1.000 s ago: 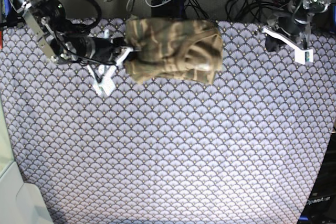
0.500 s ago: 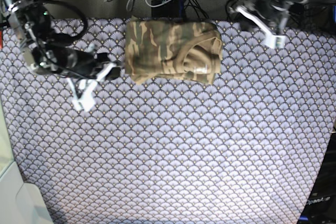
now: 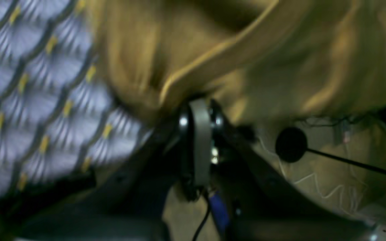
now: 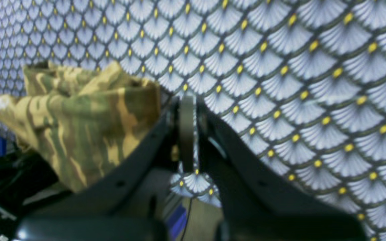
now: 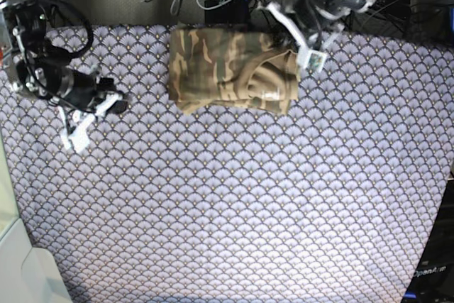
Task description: Fold the T-shirt properly
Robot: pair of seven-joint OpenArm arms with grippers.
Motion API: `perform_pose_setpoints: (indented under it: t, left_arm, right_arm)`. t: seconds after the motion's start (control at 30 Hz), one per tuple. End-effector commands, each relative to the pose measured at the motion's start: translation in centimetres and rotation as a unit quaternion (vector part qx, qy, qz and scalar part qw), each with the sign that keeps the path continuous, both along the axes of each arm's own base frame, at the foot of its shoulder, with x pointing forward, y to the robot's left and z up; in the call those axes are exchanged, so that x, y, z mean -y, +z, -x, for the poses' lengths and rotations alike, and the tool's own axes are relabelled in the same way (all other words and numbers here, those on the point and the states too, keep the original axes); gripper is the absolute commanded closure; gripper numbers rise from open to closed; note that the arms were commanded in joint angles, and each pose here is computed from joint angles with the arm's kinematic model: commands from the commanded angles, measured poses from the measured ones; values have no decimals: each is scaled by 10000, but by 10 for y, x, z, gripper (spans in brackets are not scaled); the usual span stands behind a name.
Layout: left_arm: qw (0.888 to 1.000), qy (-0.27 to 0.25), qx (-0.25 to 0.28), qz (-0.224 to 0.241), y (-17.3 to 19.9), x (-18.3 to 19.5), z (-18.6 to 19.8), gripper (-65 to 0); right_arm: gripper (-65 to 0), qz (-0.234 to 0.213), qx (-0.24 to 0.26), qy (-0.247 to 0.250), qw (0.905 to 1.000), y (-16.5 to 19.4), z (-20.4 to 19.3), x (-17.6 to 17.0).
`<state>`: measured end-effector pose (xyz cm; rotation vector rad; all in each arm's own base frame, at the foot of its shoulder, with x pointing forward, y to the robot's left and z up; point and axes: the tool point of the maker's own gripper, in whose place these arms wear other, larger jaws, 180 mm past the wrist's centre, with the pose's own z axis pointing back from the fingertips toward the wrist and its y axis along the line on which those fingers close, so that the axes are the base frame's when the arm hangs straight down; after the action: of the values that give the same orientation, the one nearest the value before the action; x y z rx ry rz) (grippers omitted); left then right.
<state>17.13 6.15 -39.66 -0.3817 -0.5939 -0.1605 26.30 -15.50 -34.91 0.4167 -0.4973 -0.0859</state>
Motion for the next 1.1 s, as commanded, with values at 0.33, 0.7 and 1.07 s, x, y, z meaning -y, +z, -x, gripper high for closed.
perform_pose_setpoints:
  t: [0.33, 0.7, 1.07]
  left_arm:
    - [9998, 34, -169, -34, -9, 2, -36, -5]
    - [9964, 351, -169, -752, -36, -44, -50, -5]
    - [9982, 537, 201, -151, -18, 3, -119, -5]
  right_arm:
    - [0, 15, -66, -7, 10000, 0, 10, 4]
    - [0, 59, -101, -81, 9999, -2, 13, 11]
    - [0, -264, -227, -100, 9993, -10, 23, -11]
